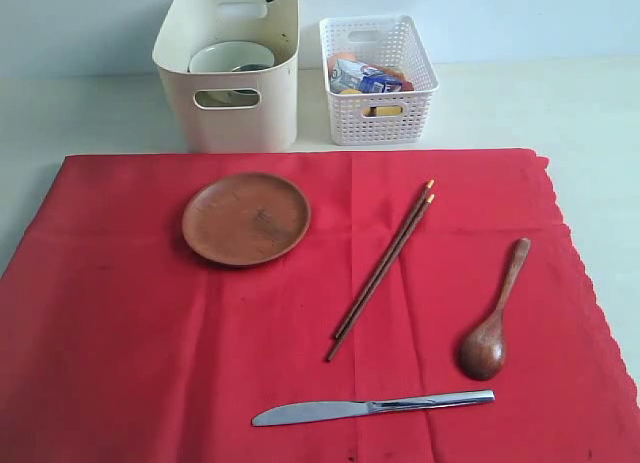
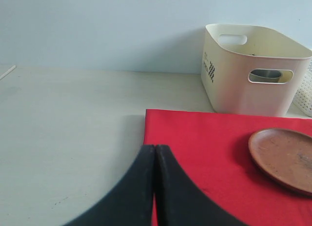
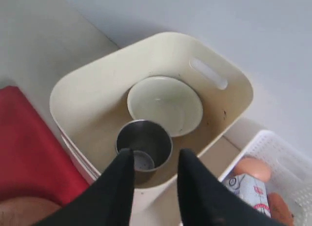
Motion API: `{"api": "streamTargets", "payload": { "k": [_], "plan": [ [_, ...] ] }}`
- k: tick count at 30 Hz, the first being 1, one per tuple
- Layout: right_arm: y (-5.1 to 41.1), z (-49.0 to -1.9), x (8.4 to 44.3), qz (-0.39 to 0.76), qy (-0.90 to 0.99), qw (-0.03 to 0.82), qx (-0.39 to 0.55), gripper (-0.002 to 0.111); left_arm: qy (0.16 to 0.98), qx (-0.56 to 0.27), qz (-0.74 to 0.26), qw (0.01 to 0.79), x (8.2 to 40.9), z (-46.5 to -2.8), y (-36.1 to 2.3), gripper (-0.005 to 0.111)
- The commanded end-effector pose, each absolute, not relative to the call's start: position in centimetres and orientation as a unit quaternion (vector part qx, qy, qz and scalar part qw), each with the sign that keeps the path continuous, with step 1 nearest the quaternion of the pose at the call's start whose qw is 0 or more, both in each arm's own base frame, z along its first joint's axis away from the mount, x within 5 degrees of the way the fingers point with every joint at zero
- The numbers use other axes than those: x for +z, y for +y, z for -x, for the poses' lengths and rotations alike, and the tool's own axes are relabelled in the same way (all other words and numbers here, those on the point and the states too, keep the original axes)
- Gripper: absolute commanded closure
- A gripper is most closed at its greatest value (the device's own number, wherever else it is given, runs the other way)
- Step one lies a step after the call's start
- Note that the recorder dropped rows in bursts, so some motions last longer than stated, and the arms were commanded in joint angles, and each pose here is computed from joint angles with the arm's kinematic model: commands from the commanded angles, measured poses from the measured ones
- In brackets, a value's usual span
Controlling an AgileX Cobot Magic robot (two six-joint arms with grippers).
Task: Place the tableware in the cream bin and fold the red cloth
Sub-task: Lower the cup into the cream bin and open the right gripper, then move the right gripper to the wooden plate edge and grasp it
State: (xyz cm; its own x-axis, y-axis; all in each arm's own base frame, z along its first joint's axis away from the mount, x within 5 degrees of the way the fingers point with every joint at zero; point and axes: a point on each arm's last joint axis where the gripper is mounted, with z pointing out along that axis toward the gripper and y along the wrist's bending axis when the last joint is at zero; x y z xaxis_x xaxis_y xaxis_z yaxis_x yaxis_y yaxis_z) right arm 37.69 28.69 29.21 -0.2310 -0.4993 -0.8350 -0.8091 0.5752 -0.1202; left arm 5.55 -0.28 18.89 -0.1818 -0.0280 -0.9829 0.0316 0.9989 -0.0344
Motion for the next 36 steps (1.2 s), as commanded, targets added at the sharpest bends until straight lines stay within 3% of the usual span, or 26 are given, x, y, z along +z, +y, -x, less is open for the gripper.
{"api": "streamTargets", "payload": {
  "k": [1, 8, 28, 36],
  "plan": [
    [27.3, -38.1, 29.6, 0.411, 0.786, 0.433, 0.164, 0.090, 0.764, -0.026, 0.003, 0.644, 19.0, -5.5, -0.3, 0.104],
    [26.2, -38.4, 29.6, 0.389, 0.807, 0.418, 0.152, 0.108, 0.764, -0.026, 0.003, 0.644, 19.0, -5.5, -0.3, 0.104],
    [22.7, -33.2, 31.5, 0.362, 0.819, 0.417, 0.154, 0.108, 0.764, -0.026, 0.003, 0.644, 19.0, -5.5, -0.3, 0.104],
    [20.8, -30.8, 29.8, 0.315, 0.834, 0.425, 0.159, 0.108, 0.764, -0.026, 0.003, 0.644, 19.0, -5.5, -0.3, 0.104]
  ]
}}
